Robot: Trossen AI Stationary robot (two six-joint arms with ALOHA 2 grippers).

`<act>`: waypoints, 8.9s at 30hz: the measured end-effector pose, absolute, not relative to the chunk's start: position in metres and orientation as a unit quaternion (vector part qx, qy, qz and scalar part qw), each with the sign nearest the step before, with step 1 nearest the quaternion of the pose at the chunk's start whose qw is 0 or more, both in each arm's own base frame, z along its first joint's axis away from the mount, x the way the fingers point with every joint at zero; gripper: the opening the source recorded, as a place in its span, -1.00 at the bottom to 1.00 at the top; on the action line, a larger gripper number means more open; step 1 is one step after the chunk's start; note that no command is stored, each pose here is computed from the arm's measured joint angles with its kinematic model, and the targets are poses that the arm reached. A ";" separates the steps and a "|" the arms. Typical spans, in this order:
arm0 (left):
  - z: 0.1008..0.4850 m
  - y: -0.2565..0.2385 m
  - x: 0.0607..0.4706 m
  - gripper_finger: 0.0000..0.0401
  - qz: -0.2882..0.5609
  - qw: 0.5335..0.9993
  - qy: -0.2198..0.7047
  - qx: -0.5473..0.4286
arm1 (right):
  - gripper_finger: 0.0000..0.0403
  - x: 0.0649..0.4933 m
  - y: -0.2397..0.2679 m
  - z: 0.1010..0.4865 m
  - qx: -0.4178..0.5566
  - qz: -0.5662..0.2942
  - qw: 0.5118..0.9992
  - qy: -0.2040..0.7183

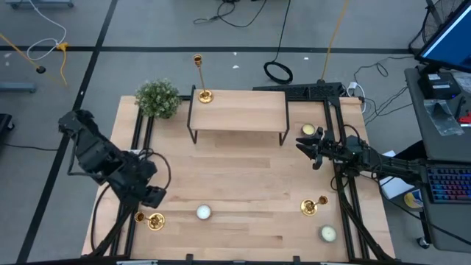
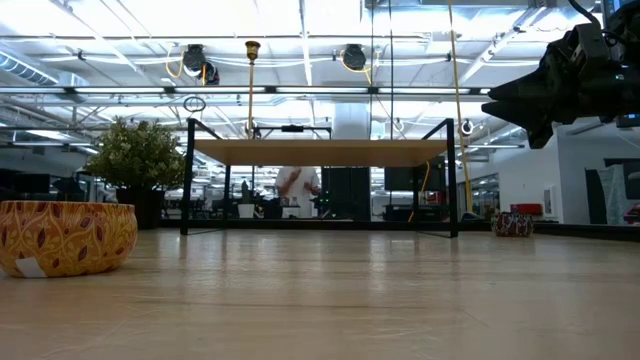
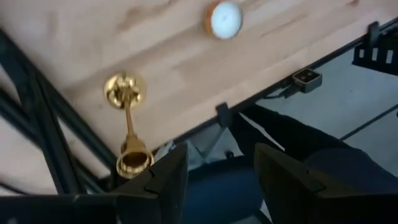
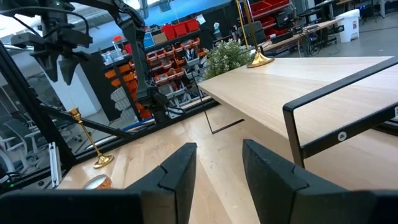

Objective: Pick & Place candle stick holders
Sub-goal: Put the left gold candle holder on the shelf

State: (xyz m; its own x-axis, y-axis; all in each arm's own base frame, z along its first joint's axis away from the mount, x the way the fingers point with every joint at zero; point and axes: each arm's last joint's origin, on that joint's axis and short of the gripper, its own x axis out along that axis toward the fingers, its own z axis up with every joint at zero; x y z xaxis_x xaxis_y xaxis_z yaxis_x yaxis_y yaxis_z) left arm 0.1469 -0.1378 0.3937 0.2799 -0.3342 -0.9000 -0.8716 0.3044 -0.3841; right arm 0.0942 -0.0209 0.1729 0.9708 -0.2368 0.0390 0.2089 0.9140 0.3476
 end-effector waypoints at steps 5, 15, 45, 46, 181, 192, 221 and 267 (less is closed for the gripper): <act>0.393 -0.146 0.136 -0.09 0.246 0.578 0.557 -0.543 | -0.38 0.094 -0.021 0.173 0.173 -0.114 0.977 -0.040; 0.391 -0.159 0.114 -0.09 0.276 0.575 0.539 -0.550 | -0.38 0.094 -0.021 0.173 0.173 -0.114 0.977 -0.040; 0.363 -0.214 0.090 -0.09 0.349 0.570 0.532 -0.519 | -0.38 0.094 -0.021 0.173 0.173 -0.114 0.977 -0.040; 0.363 -0.214 0.090 -0.09 0.346 0.574 0.532 -0.517 | -0.38 0.094 -0.021 0.173 0.173 -0.114 0.977 -0.040; 0.305 -0.226 0.117 -0.18 0.473 0.578 0.527 -0.406 | -0.38 0.093 -0.023 0.179 0.184 -0.144 0.969 -0.078; 0.305 -0.226 0.117 -0.23 0.478 0.574 0.522 -0.412 | -0.38 0.093 -0.023 0.179 0.184 -0.144 0.969 -0.078; 0.329 -0.175 0.153 -0.26 0.432 0.625 0.491 -0.427 | -0.38 0.093 -0.023 0.179 0.184 -0.144 0.969 -0.078; 0.486 0.042 0.227 -0.25 0.368 0.846 0.292 -0.252 | -0.38 0.093 -0.023 0.179 0.184 -0.144 0.969 -0.077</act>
